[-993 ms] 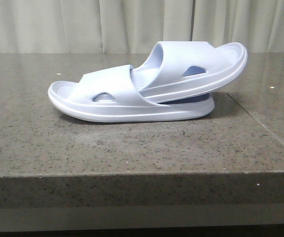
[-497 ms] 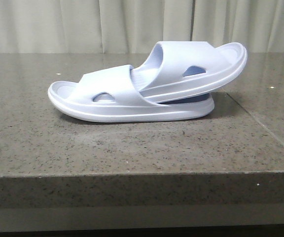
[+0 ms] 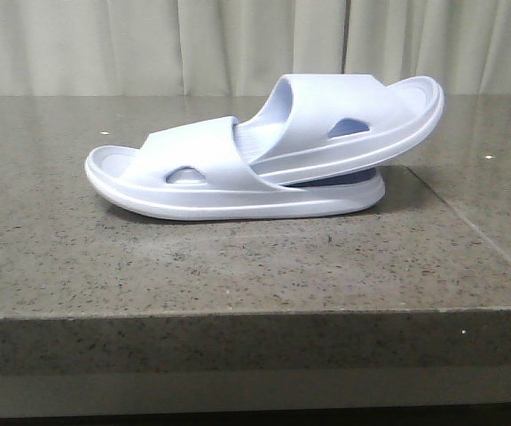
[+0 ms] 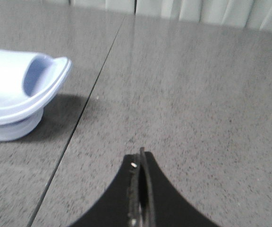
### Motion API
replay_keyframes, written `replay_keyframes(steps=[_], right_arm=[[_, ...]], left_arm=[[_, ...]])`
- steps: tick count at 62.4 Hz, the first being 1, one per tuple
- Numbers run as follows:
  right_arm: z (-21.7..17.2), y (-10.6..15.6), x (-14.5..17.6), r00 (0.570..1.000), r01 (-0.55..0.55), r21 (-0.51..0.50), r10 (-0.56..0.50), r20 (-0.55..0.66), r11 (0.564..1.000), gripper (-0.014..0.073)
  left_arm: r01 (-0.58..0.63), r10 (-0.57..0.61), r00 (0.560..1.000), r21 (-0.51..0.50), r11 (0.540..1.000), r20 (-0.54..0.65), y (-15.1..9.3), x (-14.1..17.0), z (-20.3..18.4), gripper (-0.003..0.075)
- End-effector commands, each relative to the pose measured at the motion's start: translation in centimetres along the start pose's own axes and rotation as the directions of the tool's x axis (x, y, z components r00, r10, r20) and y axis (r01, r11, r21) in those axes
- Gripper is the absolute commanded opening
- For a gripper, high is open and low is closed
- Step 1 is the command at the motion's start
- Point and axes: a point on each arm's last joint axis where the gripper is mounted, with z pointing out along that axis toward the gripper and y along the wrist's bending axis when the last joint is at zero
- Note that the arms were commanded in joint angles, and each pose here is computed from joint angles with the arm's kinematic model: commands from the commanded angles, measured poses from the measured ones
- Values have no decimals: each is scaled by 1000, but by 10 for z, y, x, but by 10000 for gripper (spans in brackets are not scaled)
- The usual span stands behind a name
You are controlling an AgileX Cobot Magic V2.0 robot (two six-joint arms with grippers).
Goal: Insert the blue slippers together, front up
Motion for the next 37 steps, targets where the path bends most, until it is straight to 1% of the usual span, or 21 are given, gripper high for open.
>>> replay_keyframes(steps=[1,7,19,30,32,37], right_arm=[[1,-1,4,978,-12,21,8,207,1000,-68],[0,-2,25,956,-23,30,13,294,999,-68],[1,-2,57,927,-29,52,7,374,998,-68],[7,-2,82,914,-34,63,5,407,997,-68],[8,-2,83,923,-33,61,7,386,998,-68],[8,-2,83,922,-34,61,8,387,998,-68]], left_arm=[[4,-4,996,6,1000,88,0,-6,-1,-20],[4,-4,996,6,1000,88,0,-6,-1,-20],[4,-4,996,6,1000,88,0,-6,-1,-20],[4,-4,996,6,1000,88,0,-6,-1,-20],[4,-4,996,6,1000,88,0,-6,-1,-20],[4,-4,996,6,1000,88,0,-6,-1,-20]])
